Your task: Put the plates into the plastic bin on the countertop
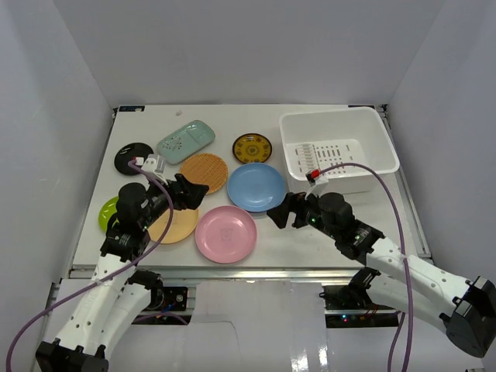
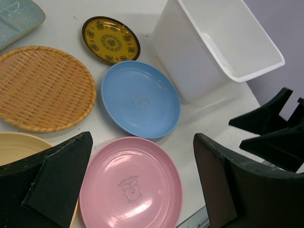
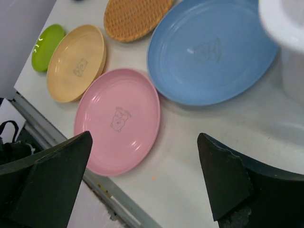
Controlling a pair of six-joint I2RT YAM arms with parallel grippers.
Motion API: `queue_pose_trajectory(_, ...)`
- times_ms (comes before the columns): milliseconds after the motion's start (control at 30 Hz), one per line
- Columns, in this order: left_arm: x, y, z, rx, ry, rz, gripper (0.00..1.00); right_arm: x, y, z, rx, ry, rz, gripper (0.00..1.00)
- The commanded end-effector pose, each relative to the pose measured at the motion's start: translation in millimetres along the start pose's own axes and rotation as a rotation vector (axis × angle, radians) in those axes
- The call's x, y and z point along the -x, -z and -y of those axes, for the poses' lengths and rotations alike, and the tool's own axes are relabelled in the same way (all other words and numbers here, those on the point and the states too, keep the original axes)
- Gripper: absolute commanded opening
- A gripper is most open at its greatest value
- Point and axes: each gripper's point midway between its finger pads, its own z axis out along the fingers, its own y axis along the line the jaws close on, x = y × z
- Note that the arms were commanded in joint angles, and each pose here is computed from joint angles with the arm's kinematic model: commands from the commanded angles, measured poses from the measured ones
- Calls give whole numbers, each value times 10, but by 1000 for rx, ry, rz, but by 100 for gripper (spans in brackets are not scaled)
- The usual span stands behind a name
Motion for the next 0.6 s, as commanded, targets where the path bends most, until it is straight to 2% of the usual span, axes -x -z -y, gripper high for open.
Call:
queue_pose_trajectory(0,140,-1,-3,26,16,23,98,0,22,-159,44,-139,64,95)
queue_pose_trajectory(67,120,-11,-61,64,42,7,98,-146,-18,-139,22,-148,39,94)
queue_pose_trajectory(133,95,-29,-74,73,58,-10,98,-298,-105,-115,-15,-144,4,87)
queue_pose_trajectory(267,34,-4,-74,81,96,-37,98,-641,-287,-67,-78,-115,-109,86)
queue_pose_trajectory(567,-283,261,-507,403,214,-180,98,-980,-578,-182,-96,-81,-211,86)
